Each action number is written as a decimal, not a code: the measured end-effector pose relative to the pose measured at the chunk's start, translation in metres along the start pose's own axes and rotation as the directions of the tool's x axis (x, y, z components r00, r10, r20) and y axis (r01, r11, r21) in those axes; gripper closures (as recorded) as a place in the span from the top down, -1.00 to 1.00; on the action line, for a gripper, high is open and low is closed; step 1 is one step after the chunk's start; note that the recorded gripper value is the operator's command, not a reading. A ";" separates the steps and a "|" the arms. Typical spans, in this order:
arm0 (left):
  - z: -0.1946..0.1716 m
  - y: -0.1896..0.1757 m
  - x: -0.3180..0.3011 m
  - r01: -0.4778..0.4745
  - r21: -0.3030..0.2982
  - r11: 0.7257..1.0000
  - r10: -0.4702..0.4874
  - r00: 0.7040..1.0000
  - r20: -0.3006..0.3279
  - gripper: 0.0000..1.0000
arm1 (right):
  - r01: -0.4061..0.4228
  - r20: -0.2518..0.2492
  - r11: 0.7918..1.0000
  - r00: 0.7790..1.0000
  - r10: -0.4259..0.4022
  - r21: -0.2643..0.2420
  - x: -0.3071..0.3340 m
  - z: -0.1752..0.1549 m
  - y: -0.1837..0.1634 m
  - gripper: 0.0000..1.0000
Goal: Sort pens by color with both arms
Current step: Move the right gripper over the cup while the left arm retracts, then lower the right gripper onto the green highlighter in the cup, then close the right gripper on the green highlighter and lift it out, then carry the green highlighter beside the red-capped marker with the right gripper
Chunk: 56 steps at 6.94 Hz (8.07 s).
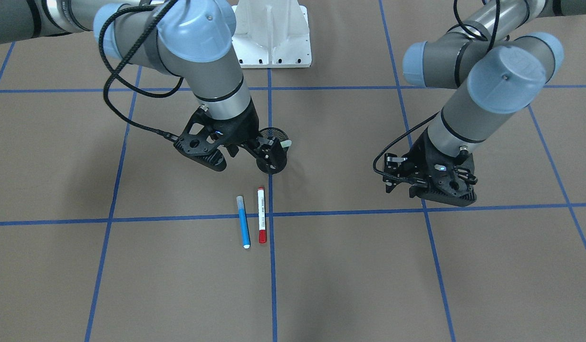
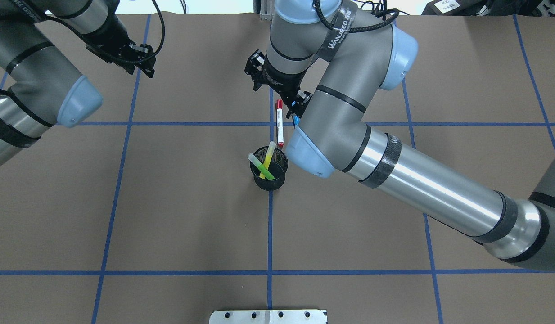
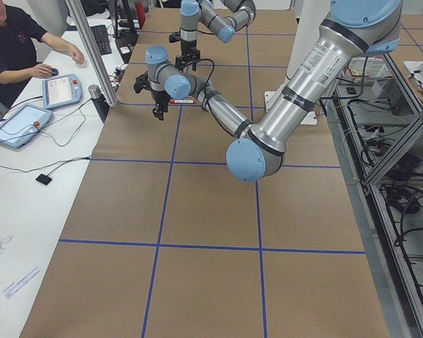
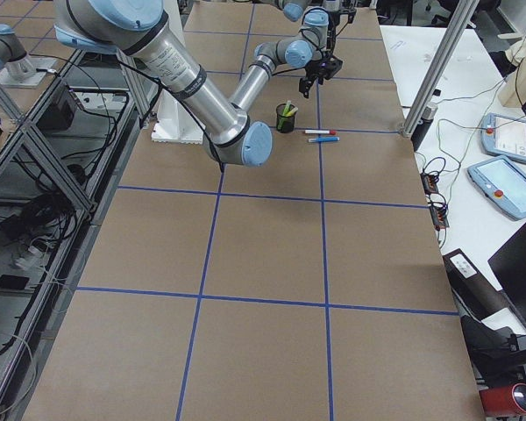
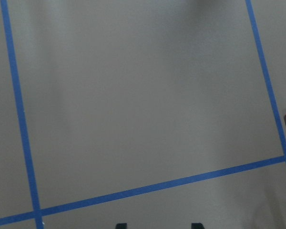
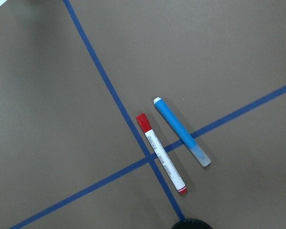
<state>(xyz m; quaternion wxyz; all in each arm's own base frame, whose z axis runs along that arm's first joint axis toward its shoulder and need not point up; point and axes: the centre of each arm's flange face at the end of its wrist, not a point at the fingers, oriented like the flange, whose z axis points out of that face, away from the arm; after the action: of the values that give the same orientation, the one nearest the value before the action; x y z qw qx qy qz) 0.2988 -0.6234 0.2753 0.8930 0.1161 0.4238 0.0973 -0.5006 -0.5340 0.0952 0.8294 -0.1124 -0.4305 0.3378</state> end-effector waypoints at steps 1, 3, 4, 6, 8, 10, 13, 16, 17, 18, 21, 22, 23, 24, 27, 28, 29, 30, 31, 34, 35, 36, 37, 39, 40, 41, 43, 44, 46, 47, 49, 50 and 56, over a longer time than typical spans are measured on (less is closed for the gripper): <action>-0.003 0.000 -0.015 -0.018 0.004 1.000 0.018 1.000 0.010 0.10 | -0.039 -0.020 0.999 0.999 0.039 -0.006 -0.001 0.010 0.010 0.96; -0.009 -0.002 -0.028 -0.032 0.010 0.999 0.031 0.999 0.018 0.10 | -0.086 -0.104 0.996 0.991 0.083 -0.022 -0.001 0.030 0.038 0.96; -0.010 -0.001 -0.033 -0.042 0.011 0.999 0.042 0.999 0.021 0.10 | -0.102 -0.141 0.994 0.985 0.096 -0.033 0.001 0.038 0.052 0.94; -0.010 0.001 -0.042 -0.047 0.009 0.999 0.047 0.999 0.027 0.10 | -0.145 -0.192 0.988 0.972 0.132 -0.054 0.002 0.051 0.066 0.80; -0.010 0.004 -0.044 -0.048 0.008 0.999 0.048 0.998 0.028 0.10 | -0.188 -0.227 0.981 0.959 0.170 -0.057 0.002 0.063 0.070 0.52; -0.008 0.005 -0.047 -0.047 0.006 0.999 0.047 0.998 0.030 0.10 | -0.230 -0.248 0.972 0.945 0.213 -0.043 0.003 0.072 0.068 0.40; -0.007 0.006 -0.048 -0.046 0.005 0.999 0.045 0.998 0.033 0.10 | -0.270 -0.264 0.962 0.930 0.255 -0.025 0.004 0.081 0.064 0.38; -0.007 0.009 -0.060 -0.091 -0.001 0.996 0.091 0.995 0.041 0.10 | -0.290 -0.277 0.957 0.922 0.271 -0.031 0.008 0.086 0.069 0.38; -0.007 0.010 -0.064 -0.097 -0.001 0.995 0.097 0.994 0.043 0.10 | -0.291 -0.280 0.956 0.921 0.270 -0.034 0.009 0.088 0.072 0.33; -0.007 0.011 -0.065 -0.099 -0.001 0.995 0.099 0.994 0.044 0.11 | -0.290 -0.283 0.956 0.921 0.269 -0.036 0.010 0.090 0.075 0.28; -0.007 0.013 -0.068 -0.100 -0.001 0.995 0.100 0.994 0.045 0.11 | -0.287 -0.289 0.957 0.920 0.264 -0.042 0.012 0.092 0.082 -0.04; -0.007 0.013 -0.068 -0.100 -0.001 0.995 0.100 0.994 0.045 0.11 | -0.289 -0.293 0.956 0.919 0.263 -0.049 0.013 0.091 0.084 -0.09; -0.007 0.013 -0.068 -0.100 -0.001 0.995 0.100 0.994 0.046 0.11 | -0.291 -0.295 0.955 0.919 0.262 -0.059 0.013 0.089 0.085 -0.11; -0.007 0.013 -0.068 -0.100 -0.001 0.995 0.100 0.994 0.047 0.11 | -0.292 -0.297 0.954 0.919 0.259 -0.069 0.013 0.086 0.087 -0.14; -0.005 0.013 -0.068 -0.101 -0.002 0.995 0.101 0.994 0.050 0.11 | -0.293 -0.300 0.953 0.918 0.259 -0.075 0.017 0.086 0.086 -0.24; -0.005 0.013 -0.067 -0.101 -0.003 0.995 0.101 0.994 0.050 0.11 | -0.294 -0.302 0.953 0.917 0.260 -0.072 0.020 0.088 0.084 -0.29; -0.004 0.014 -0.067 -0.101 -0.004 0.995 0.101 0.994 0.051 0.11 | -0.296 -0.305 0.953 0.916 0.262 -0.070 0.022 0.090 0.083 -0.36; -0.003 0.014 -0.067 -0.101 -0.005 0.995 0.101 0.994 0.051 0.11 | -0.296 -0.306 0.953 0.915 0.262 -0.069 0.022 0.091 0.082 -0.42; -0.002 0.014 -0.067 -0.101 -0.007 0.995 0.101 0.994 0.051 0.11 | -0.296 -0.305 0.953 0.915 0.263 -0.069 0.022 0.091 0.082 -0.46; -0.001 0.014 -0.068 -0.099 -0.009 0.995 0.100 0.994 0.052 0.11 | -0.305 -0.303 0.950 0.914 0.271 -0.070 0.022 0.089 0.083 -0.52; 0.000 0.014 -0.068 -0.098 -0.010 0.995 0.099 0.994 0.053 0.13 | -0.305 -0.300 0.950 0.915 0.271 -0.072 0.021 0.087 0.084 -0.54; 0.000 0.014 -0.068 -0.098 -0.011 0.995 0.098 0.994 0.054 0.13 | -0.303 -0.295 0.950 0.917 0.269 -0.077 0.021 0.083 0.086 -0.54; 0.000 0.014 -0.068 -0.098 -0.011 0.995 0.098 0.994 0.054 0.13 | -0.302 -0.287 0.949 0.920 0.266 -0.087 0.022 0.076 0.089 -0.54; 0.001 0.014 -0.068 -0.098 -0.012 0.995 0.098 0.994 0.054 0.13 | -0.304 -0.273 0.945 0.925 0.264 -0.118 0.031 0.053 0.095 -0.54; 0.002 0.014 -0.068 -0.097 -0.013 0.995 0.098 0.994 0.054 0.14 | -0.302 -0.266 0.944 0.928 0.261 -0.129 0.036 0.036 0.100 -0.54; 0.003 0.014 -0.068 -0.096 -0.016 0.995 0.097 0.994 0.054 0.14 | -0.296 -0.253 0.945 0.933 0.255 -0.141 0.038 0.018 0.106 -0.54; 0.007 0.014 -0.070 -0.092 -0.022 0.996 0.093 0.994 0.056 0.14 | -0.274 -0.215 0.947 0.948 0.236 -0.170 0.037 -0.011 0.117 -0.55; 0.010 0.014 -0.072 -0.089 -0.026 0.996 0.090 0.994 0.057 0.14 | -0.262 -0.195 0.948 0.954 0.227 -0.179 0.034 -0.022 0.122 -0.55; 0.014 0.013 -0.075 -0.083 -0.032 0.996 0.085 0.995 0.059 0.15 | -0.203 -0.122 0.970 0.975 0.187 -0.135 0.023 -0.035 0.122 -0.54; 0.015 0.014 -0.077 -0.081 -0.035 0.996 0.083 0.995 0.061 0.15 | -0.139 -0.081 0.986 0.988 0.131 -0.095 0.017 -0.038 0.118 -0.55; 0.018 0.016 -0.081 -0.078 -0.040 0.996 0.080 0.995 0.062 0.15 | 0.017 -0.023 1.000 1.000 -0.017 0.013 0.006 -0.040 0.096 -0.60; 0.019 0.020 -0.085 -0.075 -0.043 0.996 0.078 0.995 0.061 0.16 | 0.098 -0.013 0.993 0.995 -0.098 0.065 0.002 -0.038 0.085 -0.64; 0.026 0.041 -0.106 -0.082 -0.070 0.994 0.086 0.994 0.062 0.98 | 0.376 0.040 0.903 0.919 -0.392 0.209 -0.044 0.010 0.051 -0.68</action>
<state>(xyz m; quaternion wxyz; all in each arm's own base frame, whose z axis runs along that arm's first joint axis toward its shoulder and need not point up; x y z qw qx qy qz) 0.2502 -0.6162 0.3808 0.9048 0.1068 0.3857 0.1453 -0.5497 -0.5255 0.0490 0.8686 0.0710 -0.4416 0.2133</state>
